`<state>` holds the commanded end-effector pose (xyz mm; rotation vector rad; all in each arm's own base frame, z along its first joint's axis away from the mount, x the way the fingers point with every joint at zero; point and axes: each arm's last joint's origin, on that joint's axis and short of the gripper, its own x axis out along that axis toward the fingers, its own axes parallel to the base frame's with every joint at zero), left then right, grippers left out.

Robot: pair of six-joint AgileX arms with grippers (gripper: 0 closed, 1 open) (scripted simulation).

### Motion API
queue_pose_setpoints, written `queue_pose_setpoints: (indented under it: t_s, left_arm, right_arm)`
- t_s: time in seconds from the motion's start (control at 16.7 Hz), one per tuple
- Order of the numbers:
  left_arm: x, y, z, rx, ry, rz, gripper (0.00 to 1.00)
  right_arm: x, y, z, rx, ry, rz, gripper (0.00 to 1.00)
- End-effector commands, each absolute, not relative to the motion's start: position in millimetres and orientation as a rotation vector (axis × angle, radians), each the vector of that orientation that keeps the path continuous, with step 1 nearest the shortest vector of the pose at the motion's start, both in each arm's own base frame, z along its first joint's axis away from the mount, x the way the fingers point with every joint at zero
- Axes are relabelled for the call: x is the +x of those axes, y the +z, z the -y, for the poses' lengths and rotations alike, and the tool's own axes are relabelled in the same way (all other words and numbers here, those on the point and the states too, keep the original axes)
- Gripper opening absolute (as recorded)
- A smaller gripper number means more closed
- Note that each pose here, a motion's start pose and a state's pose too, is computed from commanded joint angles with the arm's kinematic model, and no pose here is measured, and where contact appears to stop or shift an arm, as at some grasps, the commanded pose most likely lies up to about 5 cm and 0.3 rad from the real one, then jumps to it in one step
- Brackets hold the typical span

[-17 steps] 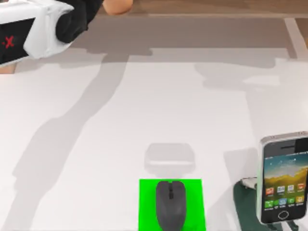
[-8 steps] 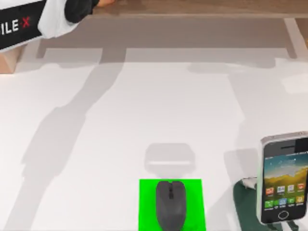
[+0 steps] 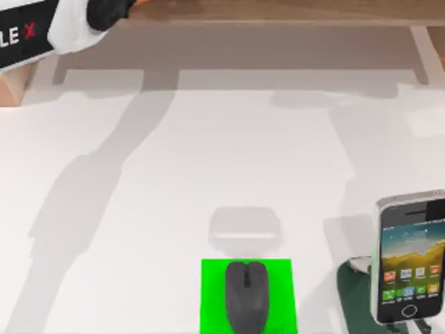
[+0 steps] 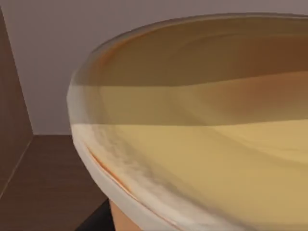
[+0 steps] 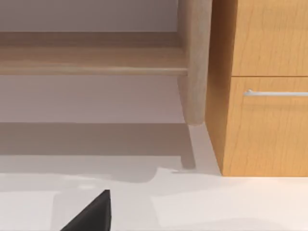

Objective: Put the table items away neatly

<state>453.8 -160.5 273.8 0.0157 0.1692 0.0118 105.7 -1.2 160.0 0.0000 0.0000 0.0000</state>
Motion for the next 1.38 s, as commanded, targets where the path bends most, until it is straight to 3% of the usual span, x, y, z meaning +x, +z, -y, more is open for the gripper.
queue_pose_setpoints:
  t_s: [0.42,0.9,1.2,1.38]
  left_arm:
    - [455.0,280.7,118.7,0.116,0.27,-0.157,0.0]
    - [456.8,269.2,164.0,0.003,-0.006,-0.179,0.0]
    - [458.3,264.9,167.4,-0.006,-0.027,-0.19,0.0]
    - [458.3,264.9,167.4,-0.006,-0.027,-0.19,0.23]
  right_arm:
    - [105.7,160.0,1.2,0.0,0.0,0.0,1.0]
    - [105.7,160.0,1.2,0.0,0.0,0.0,1.0]
    - [105.7,160.0,1.2,0.0,0.0,0.0,1.0]
    - [105.7,160.0,1.2,0.0,0.0,0.0,1.0]
